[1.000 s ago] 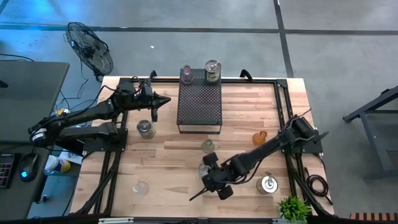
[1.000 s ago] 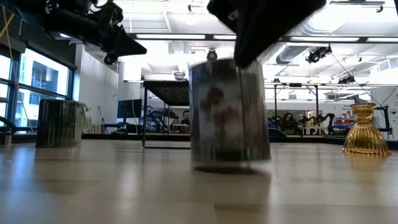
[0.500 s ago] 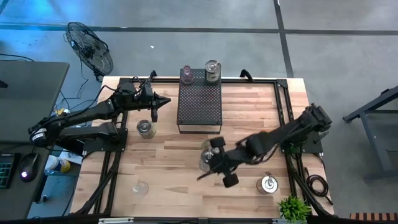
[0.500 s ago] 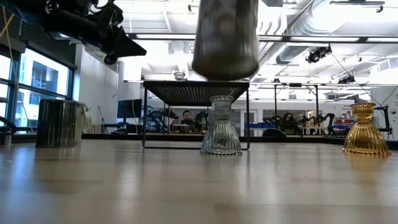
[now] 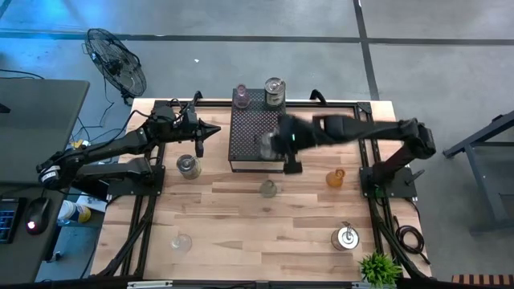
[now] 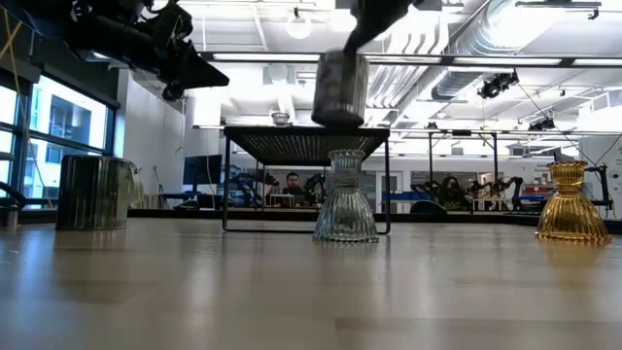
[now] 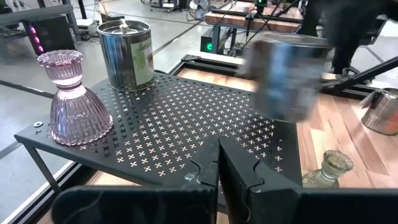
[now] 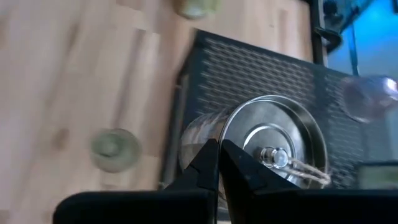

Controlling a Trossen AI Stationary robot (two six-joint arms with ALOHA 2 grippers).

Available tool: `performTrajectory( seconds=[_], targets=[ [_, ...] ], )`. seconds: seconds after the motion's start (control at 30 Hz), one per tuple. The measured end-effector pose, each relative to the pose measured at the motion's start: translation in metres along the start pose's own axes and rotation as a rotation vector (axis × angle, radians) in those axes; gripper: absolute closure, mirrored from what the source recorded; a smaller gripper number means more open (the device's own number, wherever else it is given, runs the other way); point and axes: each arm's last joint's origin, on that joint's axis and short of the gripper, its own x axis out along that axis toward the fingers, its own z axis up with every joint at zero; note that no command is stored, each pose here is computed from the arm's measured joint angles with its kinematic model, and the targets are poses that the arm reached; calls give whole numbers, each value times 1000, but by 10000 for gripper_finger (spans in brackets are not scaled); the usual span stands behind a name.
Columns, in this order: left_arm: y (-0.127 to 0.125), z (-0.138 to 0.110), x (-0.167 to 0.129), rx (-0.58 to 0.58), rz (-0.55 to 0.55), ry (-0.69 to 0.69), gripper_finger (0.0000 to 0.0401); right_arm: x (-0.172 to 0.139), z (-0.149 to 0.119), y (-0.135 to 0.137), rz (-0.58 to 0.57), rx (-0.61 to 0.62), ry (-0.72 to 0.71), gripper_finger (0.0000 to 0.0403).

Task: Pick & Place candle stick holders
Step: Put the brown scented candle on the shelf

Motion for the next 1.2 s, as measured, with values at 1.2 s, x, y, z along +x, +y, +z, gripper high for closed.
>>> performTrajectory(
  seconds=[1.2],
  targets=[
    [0,0,0,13,1,0,400,23,-44,-109,-118,-138,49,401]
  ],
)
